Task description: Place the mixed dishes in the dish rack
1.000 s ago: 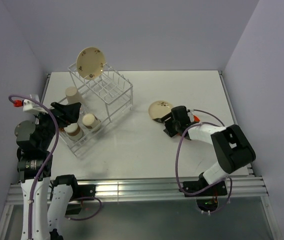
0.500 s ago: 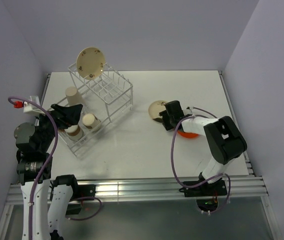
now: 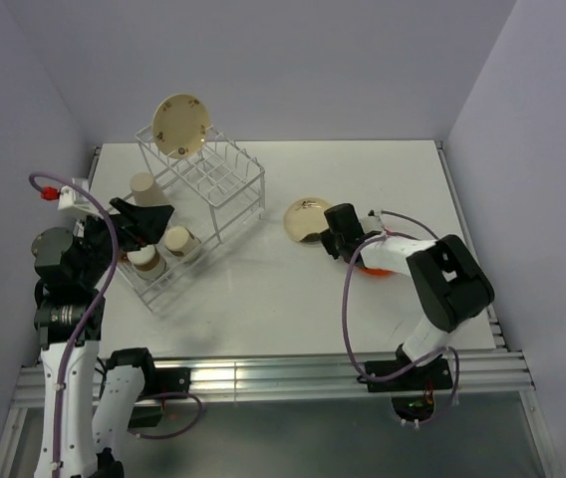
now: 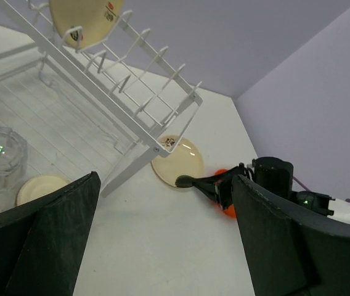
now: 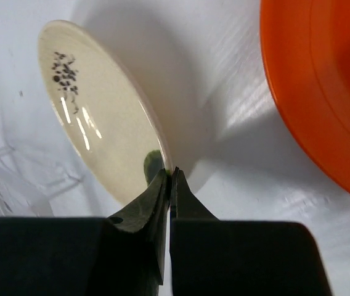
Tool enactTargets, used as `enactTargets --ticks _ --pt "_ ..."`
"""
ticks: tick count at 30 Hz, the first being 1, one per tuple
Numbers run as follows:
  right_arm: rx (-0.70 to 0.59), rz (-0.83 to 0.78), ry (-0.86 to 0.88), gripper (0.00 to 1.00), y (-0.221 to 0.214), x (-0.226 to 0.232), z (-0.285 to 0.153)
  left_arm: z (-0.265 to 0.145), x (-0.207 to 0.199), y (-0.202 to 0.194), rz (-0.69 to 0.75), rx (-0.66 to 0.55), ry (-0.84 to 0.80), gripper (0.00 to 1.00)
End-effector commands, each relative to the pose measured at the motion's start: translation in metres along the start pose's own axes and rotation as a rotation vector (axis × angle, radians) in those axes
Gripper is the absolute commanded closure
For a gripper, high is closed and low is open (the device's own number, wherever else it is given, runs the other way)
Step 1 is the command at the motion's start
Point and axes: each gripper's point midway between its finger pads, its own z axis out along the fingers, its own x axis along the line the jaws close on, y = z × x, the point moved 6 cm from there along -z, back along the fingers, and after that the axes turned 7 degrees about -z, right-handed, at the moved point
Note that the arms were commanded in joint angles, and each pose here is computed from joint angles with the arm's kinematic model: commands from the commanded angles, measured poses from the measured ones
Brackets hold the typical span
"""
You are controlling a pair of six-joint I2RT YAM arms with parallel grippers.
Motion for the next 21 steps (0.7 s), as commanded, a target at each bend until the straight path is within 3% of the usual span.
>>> enactTargets --ticks 1,6,10,15,21 --pt "-0.088 -0.168 0.107 1.0 0.011 0.014 -0.04 0.011 -0.012 0.001 -0.032 0.094 -0.081 0.07" --pt "-0.14 -0.279 0.199 1.0 0.031 0.018 -0.092 0.015 -0.024 0.004 0.012 0.127 -0.145 0.06" --pt "-0.141 -0.36 0.329 1.0 0.045 0.02 -0.146 0.021 -0.036 -0.004 0.024 0.24 -0.267 0.05" --pt "-0.051 -0.457 0.473 1.0 0.046 0.024 -0.201 0.024 -0.054 -0.021 0.012 0.339 -0.401 0.05" --pt "0.148 -0.556 0.79 1.0 0.031 0.047 -0.269 0.032 -0.08 -0.037 -0.007 0.401 -0.512 0.05"
